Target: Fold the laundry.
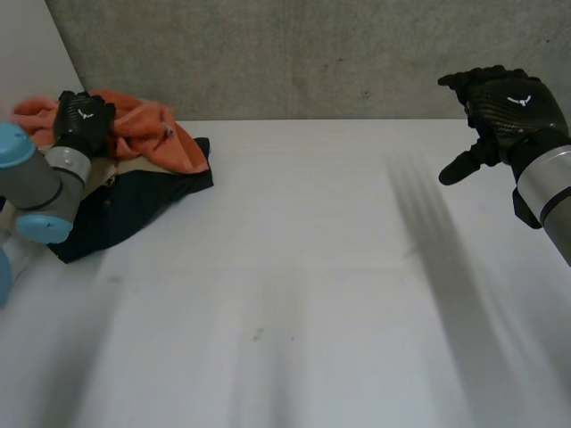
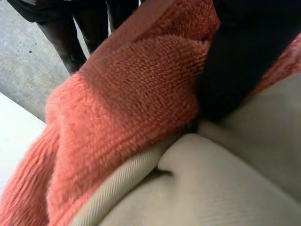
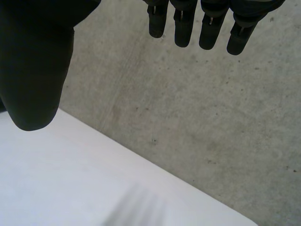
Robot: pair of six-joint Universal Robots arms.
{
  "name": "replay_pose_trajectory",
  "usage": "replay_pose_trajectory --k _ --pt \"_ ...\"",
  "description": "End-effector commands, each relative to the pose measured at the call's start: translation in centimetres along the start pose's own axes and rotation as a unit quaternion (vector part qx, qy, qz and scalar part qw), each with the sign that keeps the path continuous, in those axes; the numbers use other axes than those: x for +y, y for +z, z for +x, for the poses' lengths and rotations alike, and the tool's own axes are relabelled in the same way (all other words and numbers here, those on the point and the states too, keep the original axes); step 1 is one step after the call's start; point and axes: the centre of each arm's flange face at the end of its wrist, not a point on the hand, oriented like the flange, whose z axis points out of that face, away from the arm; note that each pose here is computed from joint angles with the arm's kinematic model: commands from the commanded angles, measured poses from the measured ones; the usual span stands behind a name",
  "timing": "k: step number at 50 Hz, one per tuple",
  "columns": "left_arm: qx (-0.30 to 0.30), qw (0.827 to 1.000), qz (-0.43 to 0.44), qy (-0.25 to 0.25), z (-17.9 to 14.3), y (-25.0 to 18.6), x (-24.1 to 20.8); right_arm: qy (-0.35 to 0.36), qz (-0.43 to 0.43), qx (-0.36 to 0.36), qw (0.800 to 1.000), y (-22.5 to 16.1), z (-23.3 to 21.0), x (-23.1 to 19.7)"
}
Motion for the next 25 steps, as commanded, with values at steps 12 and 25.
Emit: replay_pose_trajectory --k 12,25 --pt "0.021 0.957 0.236 -0.17 -1.3 -8.3 -26.7 -0.024 -0.014 -0.002 1.0 0.3 -0.1 0.9" --pt "0.17 0.928 0.122 -0.308 8.7 -15.7 -26.5 -0.024 -0.004 -0.005 1.0 0.3 -0.1 0.3"
